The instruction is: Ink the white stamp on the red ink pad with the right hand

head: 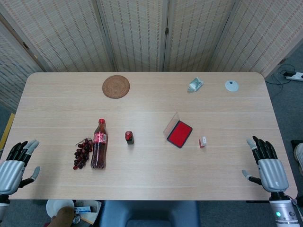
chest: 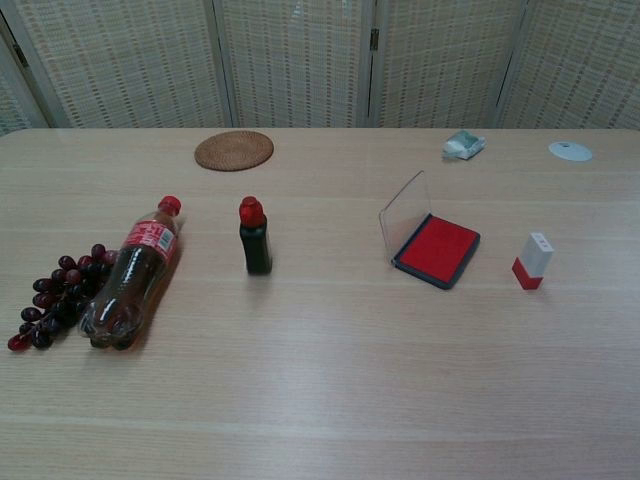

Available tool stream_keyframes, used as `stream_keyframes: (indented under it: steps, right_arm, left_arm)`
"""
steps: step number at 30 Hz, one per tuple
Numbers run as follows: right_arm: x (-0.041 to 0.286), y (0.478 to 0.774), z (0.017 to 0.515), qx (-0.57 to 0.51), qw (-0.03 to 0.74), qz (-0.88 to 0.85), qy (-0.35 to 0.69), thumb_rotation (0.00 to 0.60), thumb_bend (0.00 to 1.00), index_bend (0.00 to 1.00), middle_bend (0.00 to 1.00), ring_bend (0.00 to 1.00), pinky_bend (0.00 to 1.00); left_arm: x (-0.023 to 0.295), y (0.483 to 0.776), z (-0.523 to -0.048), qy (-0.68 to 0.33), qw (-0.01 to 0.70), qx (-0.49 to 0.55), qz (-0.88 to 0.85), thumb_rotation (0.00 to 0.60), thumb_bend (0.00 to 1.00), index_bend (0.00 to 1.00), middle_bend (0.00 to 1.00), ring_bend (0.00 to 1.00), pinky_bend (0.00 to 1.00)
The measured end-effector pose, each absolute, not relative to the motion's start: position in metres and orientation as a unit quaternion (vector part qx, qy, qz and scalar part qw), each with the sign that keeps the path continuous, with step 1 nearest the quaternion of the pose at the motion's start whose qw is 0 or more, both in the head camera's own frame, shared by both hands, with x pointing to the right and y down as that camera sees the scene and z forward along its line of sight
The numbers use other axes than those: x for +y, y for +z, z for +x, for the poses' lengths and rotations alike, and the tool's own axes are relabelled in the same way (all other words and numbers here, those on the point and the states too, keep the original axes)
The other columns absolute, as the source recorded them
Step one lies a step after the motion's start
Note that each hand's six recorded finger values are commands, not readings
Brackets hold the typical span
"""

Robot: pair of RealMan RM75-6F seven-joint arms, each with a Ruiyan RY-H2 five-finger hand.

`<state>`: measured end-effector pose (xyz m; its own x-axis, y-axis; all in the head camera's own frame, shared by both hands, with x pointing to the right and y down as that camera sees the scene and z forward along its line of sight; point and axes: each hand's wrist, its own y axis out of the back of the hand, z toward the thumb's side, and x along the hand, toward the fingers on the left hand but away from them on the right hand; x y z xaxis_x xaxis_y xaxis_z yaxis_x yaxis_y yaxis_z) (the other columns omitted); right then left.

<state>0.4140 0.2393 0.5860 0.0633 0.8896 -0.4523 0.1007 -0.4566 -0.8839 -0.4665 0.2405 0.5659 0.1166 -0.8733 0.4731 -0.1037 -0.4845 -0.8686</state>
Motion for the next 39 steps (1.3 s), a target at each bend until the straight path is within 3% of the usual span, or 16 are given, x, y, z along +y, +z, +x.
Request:
stream_keyframes:
  steps: [13, 21, 35, 39]
  right_arm:
    - [0.237, 0.599, 0.41, -0.378, 0.319, -0.661, 0.565, 0.6, 0.16, 0.02, 0.0, 0.0, 0.0]
    - [0.211, 0.603, 0.387, -0.363, 0.296, -0.693, 0.549, 0.6, 0.16, 0.02, 0.0, 0.0, 0.0]
    - [0.161, 0.643, 0.337, -0.308, 0.202, -0.76, 0.536, 0.6, 0.23, 0.21, 0.0, 0.0, 0.0]
    - [0.145, 0.652, 0.327, -0.281, 0.192, -0.763, 0.55, 0.6, 0.23, 0.22, 0.0, 0.0, 0.0]
  left_arm:
    - [0.241, 0.562, -0.468, -0.55, 0.345, 0.38, -0.659, 0.6, 0.43, 0.0, 0.0, 0.0, 0.0]
    - [0.24, 0.558, -0.473, -0.548, 0.342, 0.39, -0.656, 0.6, 0.43, 0.0, 0.0, 0.0, 0.0]
    - [0.241, 0.553, -0.474, -0.537, 0.334, 0.402, -0.662, 0.6, 0.43, 0.0, 0.0, 0.0, 0.0]
    - [0.242, 0.55, -0.476, -0.533, 0.334, 0.408, -0.662, 0.6, 0.43, 0.0, 0.0, 0.0, 0.0]
